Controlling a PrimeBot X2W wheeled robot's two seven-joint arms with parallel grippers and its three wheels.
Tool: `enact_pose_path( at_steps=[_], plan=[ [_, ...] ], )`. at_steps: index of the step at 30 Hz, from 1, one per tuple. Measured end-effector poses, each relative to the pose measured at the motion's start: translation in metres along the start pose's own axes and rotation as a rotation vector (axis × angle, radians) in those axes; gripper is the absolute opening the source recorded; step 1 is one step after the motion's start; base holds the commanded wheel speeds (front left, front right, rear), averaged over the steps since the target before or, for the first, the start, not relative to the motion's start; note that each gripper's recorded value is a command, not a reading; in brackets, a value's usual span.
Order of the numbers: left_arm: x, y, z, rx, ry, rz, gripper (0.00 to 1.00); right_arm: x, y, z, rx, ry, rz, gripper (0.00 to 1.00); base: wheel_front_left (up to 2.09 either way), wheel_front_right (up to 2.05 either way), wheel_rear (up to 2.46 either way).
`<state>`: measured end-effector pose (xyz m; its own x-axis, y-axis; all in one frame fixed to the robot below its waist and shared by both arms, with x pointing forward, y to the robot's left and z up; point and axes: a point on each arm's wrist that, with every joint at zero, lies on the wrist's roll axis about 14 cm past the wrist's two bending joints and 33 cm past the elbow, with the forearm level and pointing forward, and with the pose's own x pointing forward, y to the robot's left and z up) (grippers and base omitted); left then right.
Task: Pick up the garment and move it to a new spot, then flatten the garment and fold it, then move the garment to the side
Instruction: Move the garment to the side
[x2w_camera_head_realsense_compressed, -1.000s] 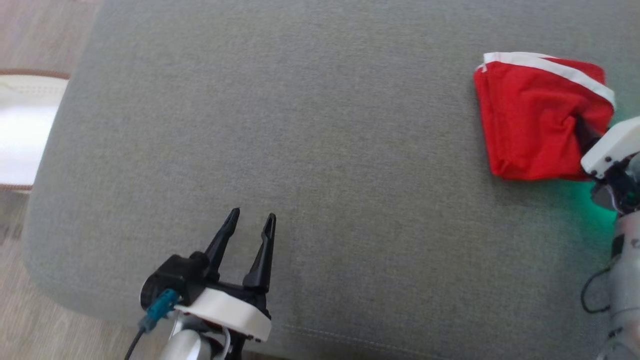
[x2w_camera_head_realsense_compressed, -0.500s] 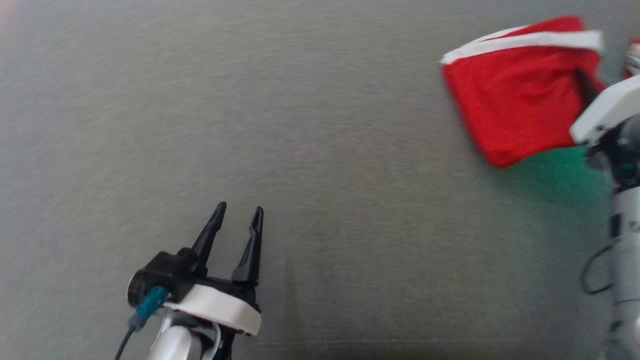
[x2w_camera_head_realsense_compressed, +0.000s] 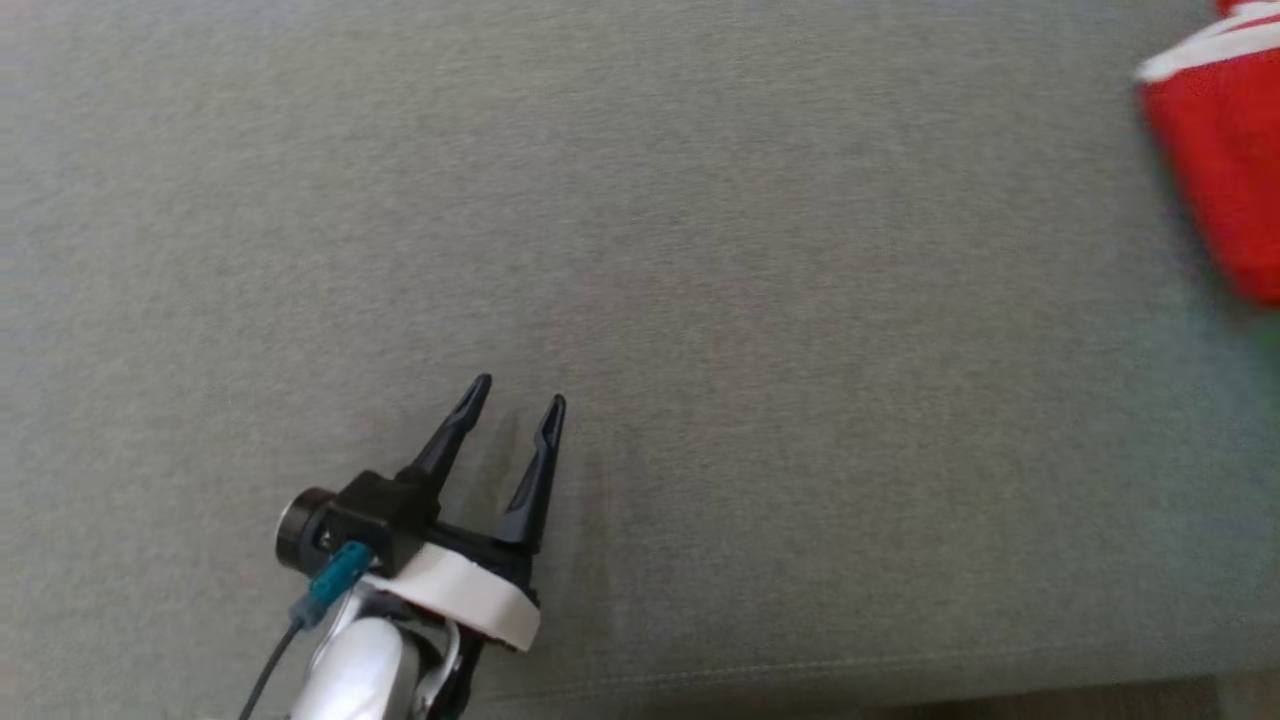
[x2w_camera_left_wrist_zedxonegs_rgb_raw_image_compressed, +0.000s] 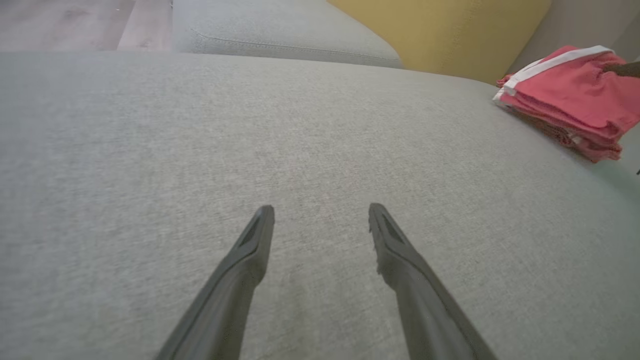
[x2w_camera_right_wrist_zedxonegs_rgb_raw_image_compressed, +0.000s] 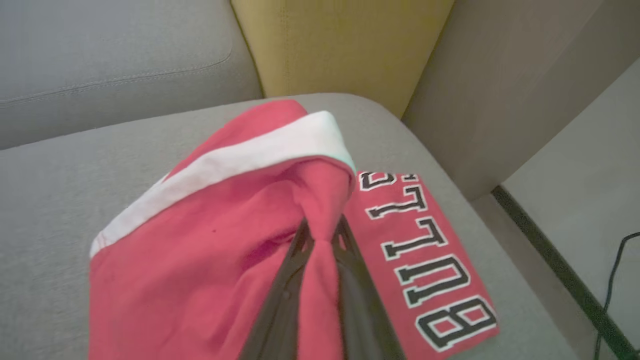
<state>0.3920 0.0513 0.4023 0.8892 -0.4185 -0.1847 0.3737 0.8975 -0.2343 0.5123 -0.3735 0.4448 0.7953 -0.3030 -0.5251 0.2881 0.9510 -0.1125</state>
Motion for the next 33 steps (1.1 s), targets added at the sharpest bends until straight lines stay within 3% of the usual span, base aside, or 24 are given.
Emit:
enact_pose_path(
  at_steps=[1,2,3,9,12,18,22,27,33],
  plan=[
    [-0.002,0.004,0.001,0.001,-0.002,0.015,1.00,0.003,-0.005,0.004,-0.018,-0.013,-0.018,0.00,0.00,0.00,0.00],
    [-0.004,0.010,0.003,0.004,-0.007,0.032,1.00,0.005,-0.010,0.008,-0.048,-0.029,-0.037,0.24,0.00,0.00,0.00],
    [-0.006,0.015,0.006,0.012,-0.016,0.049,1.00,0.007,-0.014,0.011,-0.080,-0.042,-0.055,1.00,0.00,0.00,0.00],
    [-0.020,0.027,0.017,0.016,-0.048,0.107,1.00,0.005,-0.014,0.021,-0.184,-0.130,-0.078,1.00,0.00,0.00,0.00],
    [-0.024,0.026,0.023,0.002,-0.070,0.120,1.00,-0.007,-0.013,0.040,-0.119,-0.253,-0.077,1.00,0.00,0.00,0.00],
    [-0.035,0.031,0.052,0.005,-0.156,0.178,1.00,-0.050,0.001,0.053,-0.117,-0.445,-0.045,1.00,0.00,0.00,0.00],
    [-0.053,0.033,0.056,-0.011,-0.174,0.216,1.00,-0.088,0.029,0.053,-0.109,-0.549,0.026,1.00,0.00,0.00,0.00],
    [-0.075,0.042,0.052,-0.004,-0.172,0.272,1.00,-0.130,0.061,0.034,-0.090,-0.596,0.117,1.00,0.00,0.00,0.00],
    [-0.104,0.054,0.053,0.023,-0.187,0.337,1.00,-0.176,0.091,-0.035,-0.017,-0.531,0.234,1.00,0.00,0.00,0.00]
  ],
)
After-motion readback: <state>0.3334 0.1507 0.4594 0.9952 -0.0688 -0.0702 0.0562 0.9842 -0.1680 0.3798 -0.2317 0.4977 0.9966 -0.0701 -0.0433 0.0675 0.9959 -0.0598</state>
